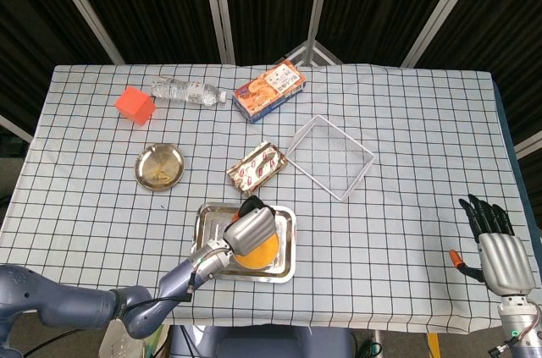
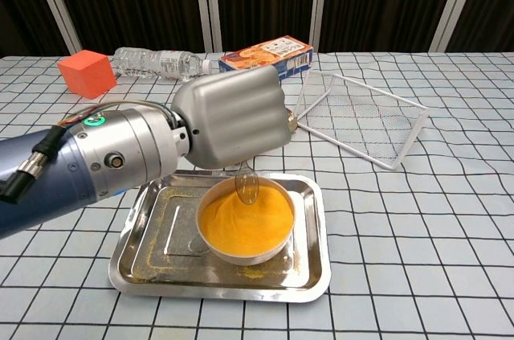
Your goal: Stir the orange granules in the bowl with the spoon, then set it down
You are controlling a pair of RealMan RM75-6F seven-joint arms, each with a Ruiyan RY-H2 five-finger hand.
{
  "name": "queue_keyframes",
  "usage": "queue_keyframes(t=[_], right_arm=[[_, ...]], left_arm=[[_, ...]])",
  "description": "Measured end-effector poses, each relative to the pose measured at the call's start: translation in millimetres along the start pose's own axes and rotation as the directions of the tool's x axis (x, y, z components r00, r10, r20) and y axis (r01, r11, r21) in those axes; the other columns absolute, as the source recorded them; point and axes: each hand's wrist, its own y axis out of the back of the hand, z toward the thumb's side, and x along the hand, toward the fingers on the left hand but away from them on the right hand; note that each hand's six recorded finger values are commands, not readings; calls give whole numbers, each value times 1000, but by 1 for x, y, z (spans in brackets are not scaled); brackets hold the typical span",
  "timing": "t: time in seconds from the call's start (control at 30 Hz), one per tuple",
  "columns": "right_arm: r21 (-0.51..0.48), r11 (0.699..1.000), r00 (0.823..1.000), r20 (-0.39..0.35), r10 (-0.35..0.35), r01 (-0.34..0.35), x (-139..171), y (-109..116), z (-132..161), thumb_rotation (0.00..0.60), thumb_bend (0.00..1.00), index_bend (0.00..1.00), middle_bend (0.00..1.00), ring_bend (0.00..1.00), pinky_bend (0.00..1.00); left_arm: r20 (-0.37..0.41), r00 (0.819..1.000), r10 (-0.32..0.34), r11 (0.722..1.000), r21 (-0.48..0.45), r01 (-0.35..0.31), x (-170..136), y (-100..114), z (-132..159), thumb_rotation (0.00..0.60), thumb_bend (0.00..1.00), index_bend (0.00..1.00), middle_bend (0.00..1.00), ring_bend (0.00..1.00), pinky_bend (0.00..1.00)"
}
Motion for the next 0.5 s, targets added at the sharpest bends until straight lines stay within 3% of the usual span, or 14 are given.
queue_keyframes(t=[0.33,0.5], right_arm=[[-2,1000,1000,1,5,-5,0,-1,0,600,360,0,0,0,0],[-1,1000,1000,1,4,-4,0,0,0,600,360,0,0,0,0]], left_arm=[[10,1000,-2,1000,-2,2,-1,1,5,600,771,784,1000,970,972],[4,1000,-17,998,-54,17,-4,2,7,600,765,775,1000,969,972]])
